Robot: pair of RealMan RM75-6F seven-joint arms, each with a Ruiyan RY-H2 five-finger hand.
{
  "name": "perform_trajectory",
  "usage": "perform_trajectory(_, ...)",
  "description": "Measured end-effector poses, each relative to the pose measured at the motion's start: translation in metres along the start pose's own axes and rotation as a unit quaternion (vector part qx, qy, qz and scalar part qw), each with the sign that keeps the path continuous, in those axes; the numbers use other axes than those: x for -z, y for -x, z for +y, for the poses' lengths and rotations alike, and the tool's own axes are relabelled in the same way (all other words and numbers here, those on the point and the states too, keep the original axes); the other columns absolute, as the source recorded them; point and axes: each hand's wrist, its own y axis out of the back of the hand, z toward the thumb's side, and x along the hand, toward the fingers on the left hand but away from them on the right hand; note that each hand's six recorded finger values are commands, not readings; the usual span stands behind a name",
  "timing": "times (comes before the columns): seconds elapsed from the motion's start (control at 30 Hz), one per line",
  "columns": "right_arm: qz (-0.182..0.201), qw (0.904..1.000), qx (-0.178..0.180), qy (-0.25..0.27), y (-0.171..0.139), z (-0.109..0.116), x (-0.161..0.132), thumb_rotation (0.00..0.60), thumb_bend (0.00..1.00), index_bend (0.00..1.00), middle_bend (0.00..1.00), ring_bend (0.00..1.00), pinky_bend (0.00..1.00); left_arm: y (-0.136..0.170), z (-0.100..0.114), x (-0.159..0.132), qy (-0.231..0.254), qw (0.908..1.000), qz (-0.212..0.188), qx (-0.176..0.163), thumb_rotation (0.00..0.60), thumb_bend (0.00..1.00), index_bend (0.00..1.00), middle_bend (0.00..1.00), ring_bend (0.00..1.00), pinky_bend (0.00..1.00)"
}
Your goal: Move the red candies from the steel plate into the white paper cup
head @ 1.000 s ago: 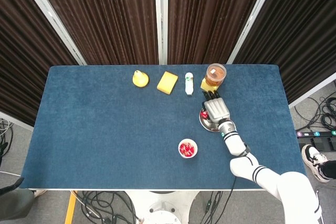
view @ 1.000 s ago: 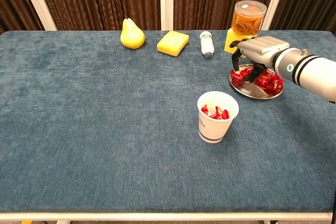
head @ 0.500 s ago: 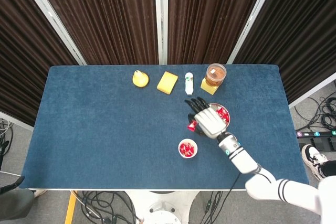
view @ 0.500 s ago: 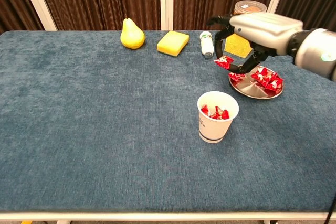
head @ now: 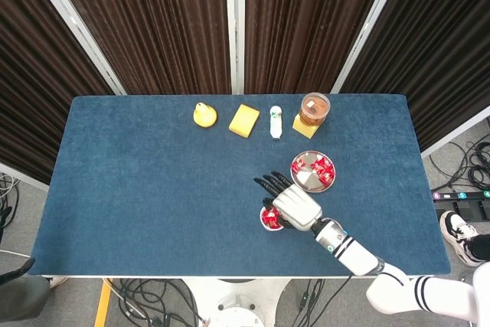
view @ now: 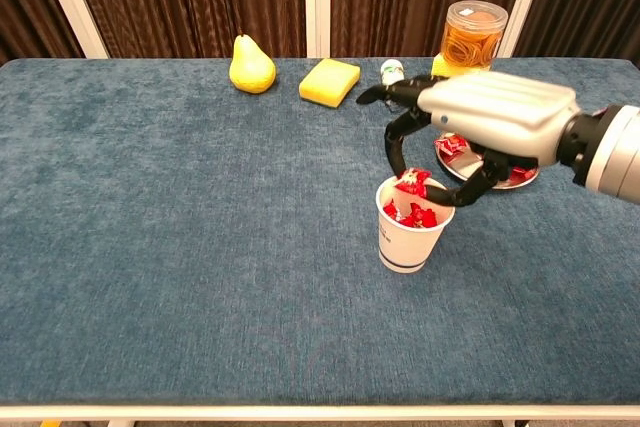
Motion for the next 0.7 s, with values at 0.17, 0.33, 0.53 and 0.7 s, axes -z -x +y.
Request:
perform_trajectory(0.17,-0.002,0.9999,-0.008,-0.010,-0.001,-0.004,0.000,0.600,0.33,0.33,0.00,0.00,0.00,0.000,0.000,0.001,0.000,1.0000,0.000,-0.001,0.600,0.16,0.07,0.04,0.08,0.15)
perform_trajectory(0.33,-0.017,0.9998,0.014,-0.003,-0.003,0.008,0.008,0.600,0.33,0.32,0.00,0.00,0.00,-0.001,0.000,-0.001,0.000,1.0000,-0.003,-0.001,0.600,0.16,0.07,0.04,0.08,0.15)
perform_trajectory(0.53,-0.084,0.9957,0.038,0.010,0.001,0.025,0.050,0.600,0.33,0.34,0.00,0.00,0.00,-0.002,0.000,-0.001,0.001,1.0000,-0.004,-0.001,0.600,0.16,0.07,0.04,0.08,0.15)
perform_trajectory(0.7,-0.156,0.9876,0.015,0.002,0.009,0.016,0.100,0.600,0.28,0.35,0.00,0.00,0.00,-0.001,0.000,-0.001,0.002,1.0000,-0.003,-0.001,0.600,0.16,0.07,0.04,0.08,0.15)
